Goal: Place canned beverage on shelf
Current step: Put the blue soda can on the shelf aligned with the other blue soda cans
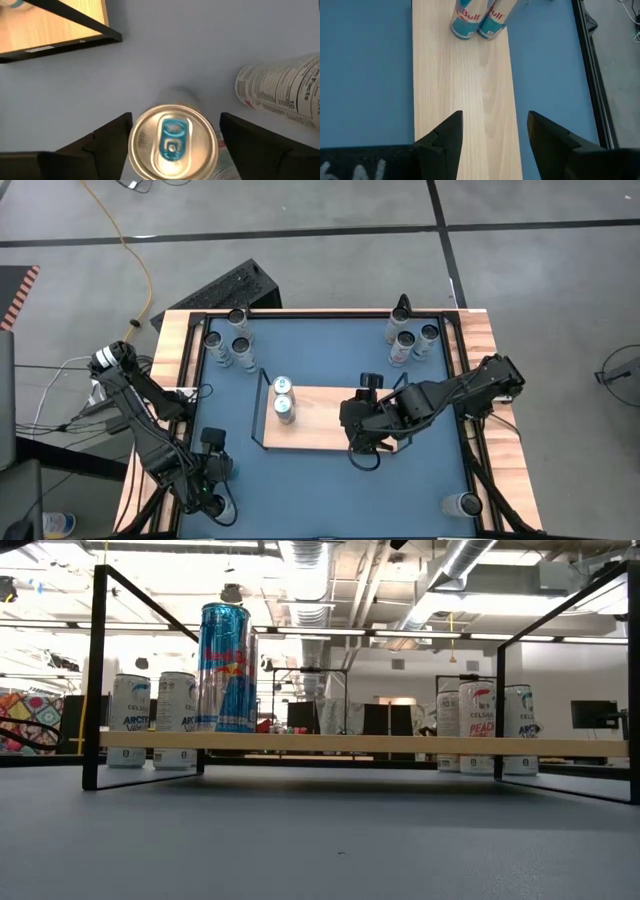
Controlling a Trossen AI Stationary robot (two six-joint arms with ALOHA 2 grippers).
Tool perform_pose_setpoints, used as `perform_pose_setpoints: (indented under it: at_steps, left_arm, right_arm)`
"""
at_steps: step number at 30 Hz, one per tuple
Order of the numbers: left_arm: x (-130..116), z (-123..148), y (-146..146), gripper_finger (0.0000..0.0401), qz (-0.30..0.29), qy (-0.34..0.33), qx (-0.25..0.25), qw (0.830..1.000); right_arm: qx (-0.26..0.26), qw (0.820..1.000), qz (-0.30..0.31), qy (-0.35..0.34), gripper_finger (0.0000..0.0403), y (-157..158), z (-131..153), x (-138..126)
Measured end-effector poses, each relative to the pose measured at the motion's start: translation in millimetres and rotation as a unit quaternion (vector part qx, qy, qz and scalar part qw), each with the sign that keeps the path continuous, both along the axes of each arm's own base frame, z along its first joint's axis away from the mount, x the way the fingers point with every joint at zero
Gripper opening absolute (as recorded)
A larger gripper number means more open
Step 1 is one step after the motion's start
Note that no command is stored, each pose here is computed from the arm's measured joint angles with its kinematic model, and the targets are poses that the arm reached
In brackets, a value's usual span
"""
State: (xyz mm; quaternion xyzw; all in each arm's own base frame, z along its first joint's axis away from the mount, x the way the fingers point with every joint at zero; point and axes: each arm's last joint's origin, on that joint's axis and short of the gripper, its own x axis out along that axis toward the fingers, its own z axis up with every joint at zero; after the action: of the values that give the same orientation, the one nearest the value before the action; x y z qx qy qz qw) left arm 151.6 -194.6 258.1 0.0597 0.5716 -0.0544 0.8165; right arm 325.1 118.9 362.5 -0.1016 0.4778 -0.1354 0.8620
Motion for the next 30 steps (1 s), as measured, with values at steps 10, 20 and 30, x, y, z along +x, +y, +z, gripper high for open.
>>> perform_pose_setpoints:
  at_steps: [10, 20, 30]
  left_arm:
    - [0.1, 0.2, 0.6, 0.0218, 0.011, -0.005, 0.002, 1.0]
    - [-0.4, 12.0, 4.2, 0.0218, 0.06, -0.042, -0.015, 0.997]
    - [1.3, 62.3, 6.2, 0.0218, 0.042, -0.133, -0.051, 0.989]
  right_arm:
    - [0.003, 1.0, 0.0, -0.008, 0.0205, 0.5, 0.7, 1.4]
    - [-0.004, 0.995, 0.059, -0.08, 0.0205, 16.9, 9.7, 11.4]
    - [0.028, 0.982, 0.098, -0.16, 0.0205, 30.9, 21.0, 21.8]
